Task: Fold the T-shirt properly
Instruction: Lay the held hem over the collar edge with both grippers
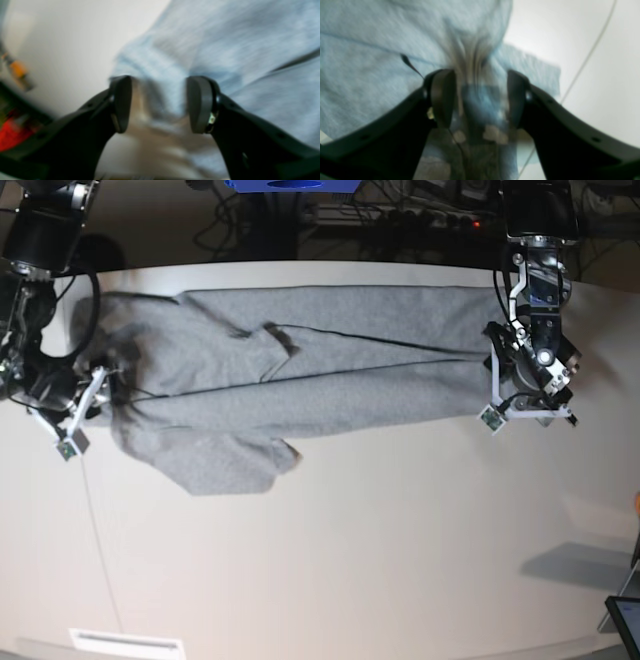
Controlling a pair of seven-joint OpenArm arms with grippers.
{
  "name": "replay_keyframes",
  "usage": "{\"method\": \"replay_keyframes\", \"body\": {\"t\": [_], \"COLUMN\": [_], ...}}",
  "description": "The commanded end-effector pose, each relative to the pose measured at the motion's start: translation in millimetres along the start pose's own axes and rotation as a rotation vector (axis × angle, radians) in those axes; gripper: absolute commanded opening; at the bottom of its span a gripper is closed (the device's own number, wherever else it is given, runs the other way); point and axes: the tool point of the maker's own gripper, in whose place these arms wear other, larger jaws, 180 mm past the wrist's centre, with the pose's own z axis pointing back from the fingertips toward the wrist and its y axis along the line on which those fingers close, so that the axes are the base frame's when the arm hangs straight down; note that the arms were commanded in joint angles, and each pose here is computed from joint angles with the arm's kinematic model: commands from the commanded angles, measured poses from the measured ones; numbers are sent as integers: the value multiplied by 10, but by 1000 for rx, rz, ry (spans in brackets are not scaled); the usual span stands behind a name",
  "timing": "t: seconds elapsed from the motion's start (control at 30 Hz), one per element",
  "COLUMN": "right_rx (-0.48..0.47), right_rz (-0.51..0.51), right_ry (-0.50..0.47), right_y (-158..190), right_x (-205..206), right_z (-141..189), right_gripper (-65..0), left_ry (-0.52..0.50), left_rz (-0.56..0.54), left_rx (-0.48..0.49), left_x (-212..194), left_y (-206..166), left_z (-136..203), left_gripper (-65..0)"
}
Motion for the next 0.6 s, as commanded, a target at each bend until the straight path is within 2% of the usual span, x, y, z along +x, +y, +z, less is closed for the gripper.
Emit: {"method": "replay_keyframes", "body": {"t": [0.0,0.17,0.27,0.4,0.5,0.57], "right_rx": [-22,-29,-31,-61,-144,-163], "right_rz": [17,11,14,56,-28,-8], "right_ry": [-56,-59,-62,-100,-158,-196], "right_y": [-82,-111,-109,-117,-289,-268], "right_x": [182,178,189,328,446,573], "right_z": [100,121,129,248,449,546], "right_gripper": [-283,-218,-203,-203,-203,-202], "left_ry": [-4,-14,-23,-20,-51,-76], "left_rz": [-4,-25,-19,41,95,134], "left_rx": [63,159,207,271,291,296], "left_x": [19,79,113,107,117,152], "left_y": [185,386,517,721,771,755], "left_z": [78,247,330,423,517,575], "left_gripper": [-294,-292,-292,-296,-299,-301]}}
